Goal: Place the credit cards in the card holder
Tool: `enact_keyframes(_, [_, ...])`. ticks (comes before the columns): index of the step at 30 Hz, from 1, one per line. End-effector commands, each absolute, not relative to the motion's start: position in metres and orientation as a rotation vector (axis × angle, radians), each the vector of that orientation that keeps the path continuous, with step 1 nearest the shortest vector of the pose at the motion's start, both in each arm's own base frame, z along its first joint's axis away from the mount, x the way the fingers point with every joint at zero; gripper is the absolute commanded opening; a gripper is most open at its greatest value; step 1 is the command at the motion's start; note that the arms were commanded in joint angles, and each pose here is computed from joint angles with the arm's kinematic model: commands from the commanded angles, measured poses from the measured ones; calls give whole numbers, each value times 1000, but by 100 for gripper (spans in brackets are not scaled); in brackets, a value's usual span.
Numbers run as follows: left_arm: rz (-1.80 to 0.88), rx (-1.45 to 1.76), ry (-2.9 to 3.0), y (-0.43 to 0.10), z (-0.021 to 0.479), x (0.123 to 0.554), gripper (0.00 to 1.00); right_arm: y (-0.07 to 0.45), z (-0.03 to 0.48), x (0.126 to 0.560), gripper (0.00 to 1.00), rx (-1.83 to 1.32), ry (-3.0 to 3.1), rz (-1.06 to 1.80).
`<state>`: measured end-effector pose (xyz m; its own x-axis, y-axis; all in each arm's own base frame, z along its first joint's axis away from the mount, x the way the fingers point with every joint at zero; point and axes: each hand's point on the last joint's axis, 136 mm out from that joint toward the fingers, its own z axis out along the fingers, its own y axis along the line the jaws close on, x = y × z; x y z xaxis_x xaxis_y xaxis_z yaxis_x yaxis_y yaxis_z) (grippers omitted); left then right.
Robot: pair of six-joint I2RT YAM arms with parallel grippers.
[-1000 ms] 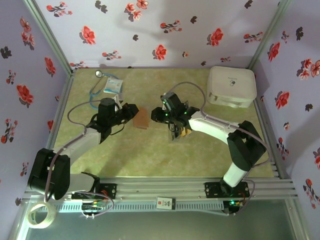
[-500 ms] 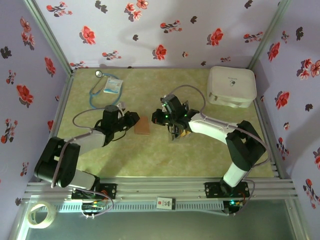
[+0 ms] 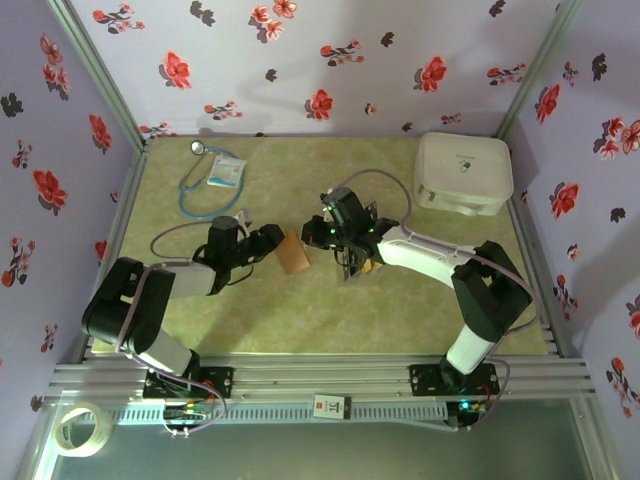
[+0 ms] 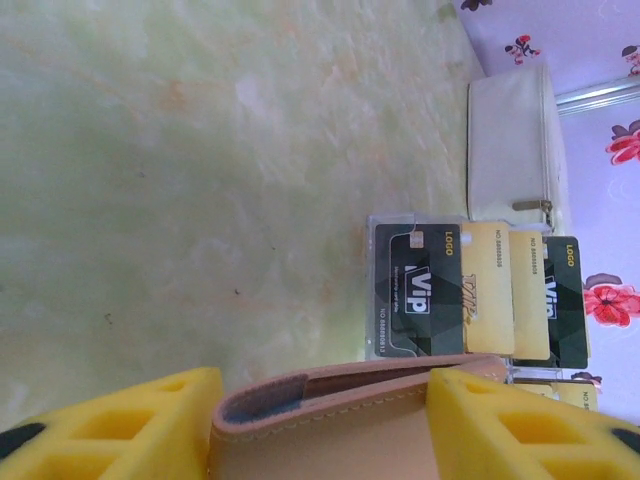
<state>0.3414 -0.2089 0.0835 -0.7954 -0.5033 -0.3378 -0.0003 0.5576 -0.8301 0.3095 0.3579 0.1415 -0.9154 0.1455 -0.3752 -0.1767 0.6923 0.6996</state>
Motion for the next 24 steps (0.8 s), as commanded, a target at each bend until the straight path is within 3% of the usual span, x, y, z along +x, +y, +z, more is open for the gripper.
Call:
enact_keyframes(1, [-1201,-414,2221,-200,80,343,59,375,165,311,0,-42,2449,1181])
enact_keyframes(16, [-1124,-486,2278,-170,71,343,64,391,158,310,0,-22,2442,1254])
enact_keyframes(24, [-919,-453,2448,-161,63,326,64,379,156,316,0,13,2428,1247])
